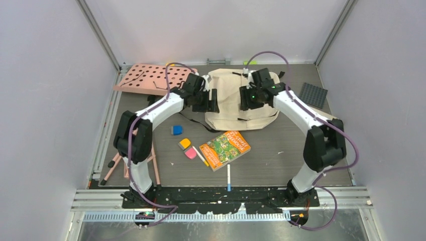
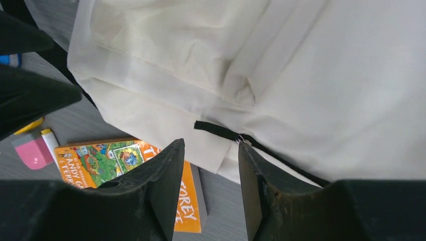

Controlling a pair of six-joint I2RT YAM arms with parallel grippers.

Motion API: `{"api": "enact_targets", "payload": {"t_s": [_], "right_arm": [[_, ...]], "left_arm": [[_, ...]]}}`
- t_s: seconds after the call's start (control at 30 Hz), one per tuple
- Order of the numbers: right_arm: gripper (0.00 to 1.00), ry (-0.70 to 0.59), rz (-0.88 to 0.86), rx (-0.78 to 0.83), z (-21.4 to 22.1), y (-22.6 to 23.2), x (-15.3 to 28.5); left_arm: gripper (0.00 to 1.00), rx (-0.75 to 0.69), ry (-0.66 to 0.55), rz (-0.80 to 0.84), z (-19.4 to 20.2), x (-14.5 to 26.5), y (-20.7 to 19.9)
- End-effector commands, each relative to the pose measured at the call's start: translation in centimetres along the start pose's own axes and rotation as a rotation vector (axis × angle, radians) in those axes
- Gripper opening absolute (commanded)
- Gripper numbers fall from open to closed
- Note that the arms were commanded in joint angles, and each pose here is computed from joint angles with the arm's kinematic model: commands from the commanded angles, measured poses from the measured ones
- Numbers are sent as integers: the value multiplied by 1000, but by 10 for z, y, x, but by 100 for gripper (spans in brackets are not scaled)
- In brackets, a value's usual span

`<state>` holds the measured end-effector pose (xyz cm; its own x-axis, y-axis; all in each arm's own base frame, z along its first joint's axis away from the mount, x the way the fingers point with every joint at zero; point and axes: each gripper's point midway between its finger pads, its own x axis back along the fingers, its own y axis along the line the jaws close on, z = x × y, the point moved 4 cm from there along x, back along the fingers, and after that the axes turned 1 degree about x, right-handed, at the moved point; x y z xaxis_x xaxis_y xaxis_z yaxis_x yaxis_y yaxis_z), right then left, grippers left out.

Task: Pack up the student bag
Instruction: Unzip at the center of the board.

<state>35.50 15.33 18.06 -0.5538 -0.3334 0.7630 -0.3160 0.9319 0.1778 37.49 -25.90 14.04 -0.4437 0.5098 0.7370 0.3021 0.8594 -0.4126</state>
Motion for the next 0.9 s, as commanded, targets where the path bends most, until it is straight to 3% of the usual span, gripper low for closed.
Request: {"api": "enact_targets", "payload": {"t_s": [0.0, 0.13, 0.43, 0.63, 0.87], "right_arm": [[50, 33, -21, 142, -11, 16, -31], [50, 105, -4, 250, -3, 29, -57], [50, 192, 126, 336, 19, 24, -83], [48, 234, 188, 378, 34, 21, -89], [40, 257, 213, 399, 44, 18, -91]], "left_arm": [[74, 112, -15, 55, 10, 22, -13], [75, 202, 44, 58, 28, 16, -8], [76, 343, 93, 94, 36, -12, -2], [67, 358, 127, 71, 38, -29, 4], [45, 364, 143, 50, 41, -40, 10]]}}
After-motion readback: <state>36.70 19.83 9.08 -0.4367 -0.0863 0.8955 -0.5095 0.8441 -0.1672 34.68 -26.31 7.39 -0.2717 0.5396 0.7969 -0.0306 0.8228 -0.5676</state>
